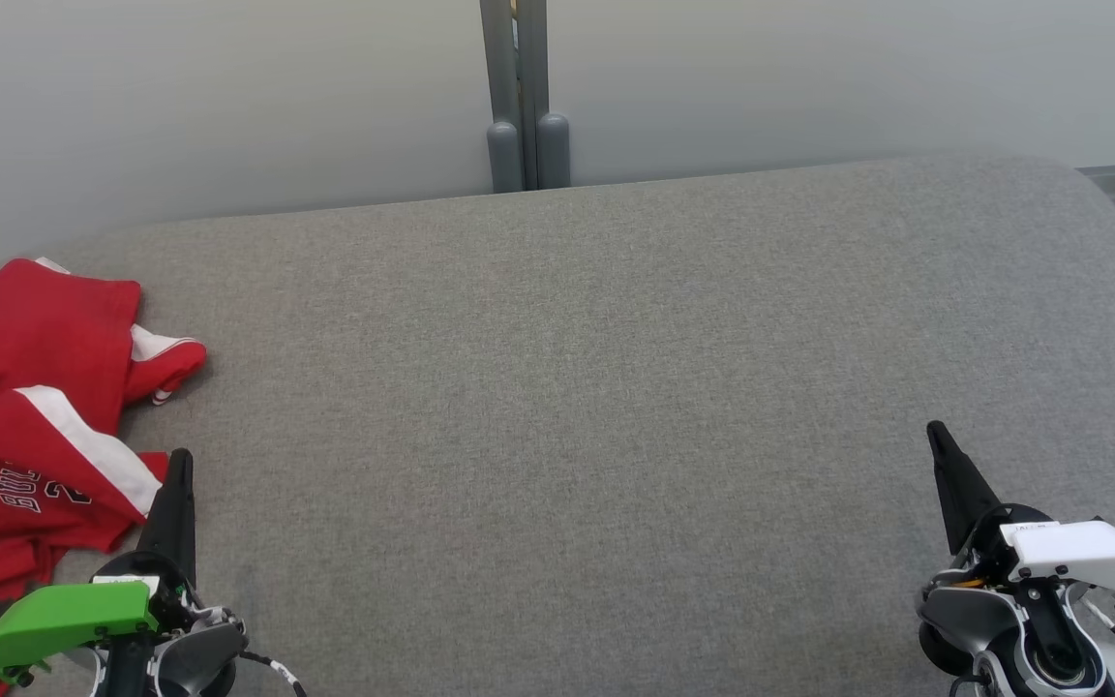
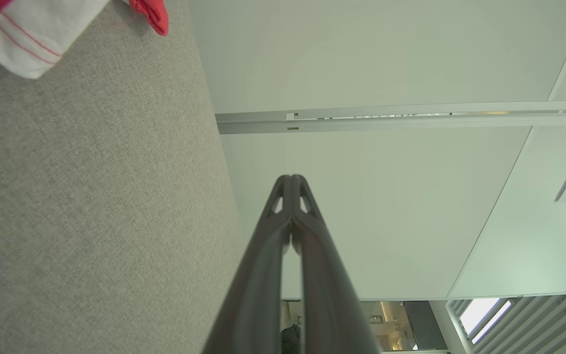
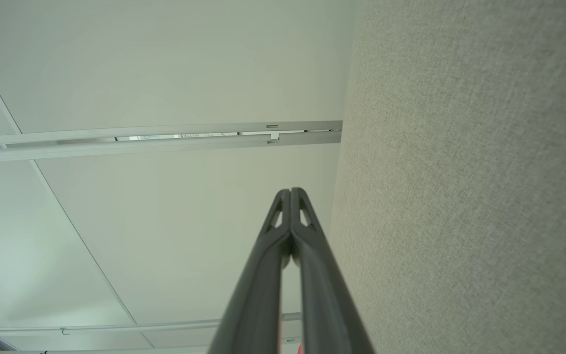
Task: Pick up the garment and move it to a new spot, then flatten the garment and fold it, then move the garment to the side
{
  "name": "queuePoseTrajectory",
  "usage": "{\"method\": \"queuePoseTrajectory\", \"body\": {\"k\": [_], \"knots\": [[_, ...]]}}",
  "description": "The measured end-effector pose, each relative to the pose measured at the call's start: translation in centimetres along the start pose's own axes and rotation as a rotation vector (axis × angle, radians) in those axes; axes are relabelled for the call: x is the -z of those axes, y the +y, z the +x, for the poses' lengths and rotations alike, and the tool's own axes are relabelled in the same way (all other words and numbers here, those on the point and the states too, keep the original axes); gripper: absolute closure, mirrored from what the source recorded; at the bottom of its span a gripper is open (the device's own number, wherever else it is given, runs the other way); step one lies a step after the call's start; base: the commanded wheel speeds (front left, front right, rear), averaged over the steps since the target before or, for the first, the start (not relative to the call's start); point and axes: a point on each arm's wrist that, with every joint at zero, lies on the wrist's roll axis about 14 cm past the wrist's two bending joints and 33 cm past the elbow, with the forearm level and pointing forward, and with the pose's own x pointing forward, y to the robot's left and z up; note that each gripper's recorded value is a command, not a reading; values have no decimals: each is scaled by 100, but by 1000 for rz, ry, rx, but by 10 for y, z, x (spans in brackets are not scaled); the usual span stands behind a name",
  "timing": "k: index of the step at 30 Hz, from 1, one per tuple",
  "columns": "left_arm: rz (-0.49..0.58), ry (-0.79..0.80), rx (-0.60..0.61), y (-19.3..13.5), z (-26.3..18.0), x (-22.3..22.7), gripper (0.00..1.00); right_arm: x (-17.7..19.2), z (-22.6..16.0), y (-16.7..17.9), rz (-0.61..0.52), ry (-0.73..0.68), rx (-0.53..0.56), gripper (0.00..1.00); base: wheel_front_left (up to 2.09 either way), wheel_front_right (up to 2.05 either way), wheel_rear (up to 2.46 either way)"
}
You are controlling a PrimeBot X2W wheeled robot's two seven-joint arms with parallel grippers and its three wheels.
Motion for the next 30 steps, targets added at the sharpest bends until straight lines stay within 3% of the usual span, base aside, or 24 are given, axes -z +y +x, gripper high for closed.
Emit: {"method": "queuePoseTrajectory", "body": {"k": [30], "knots": [[0,0,0,0,0,0,100,0,0,0,0,0,0,100,0,0,0]]}}
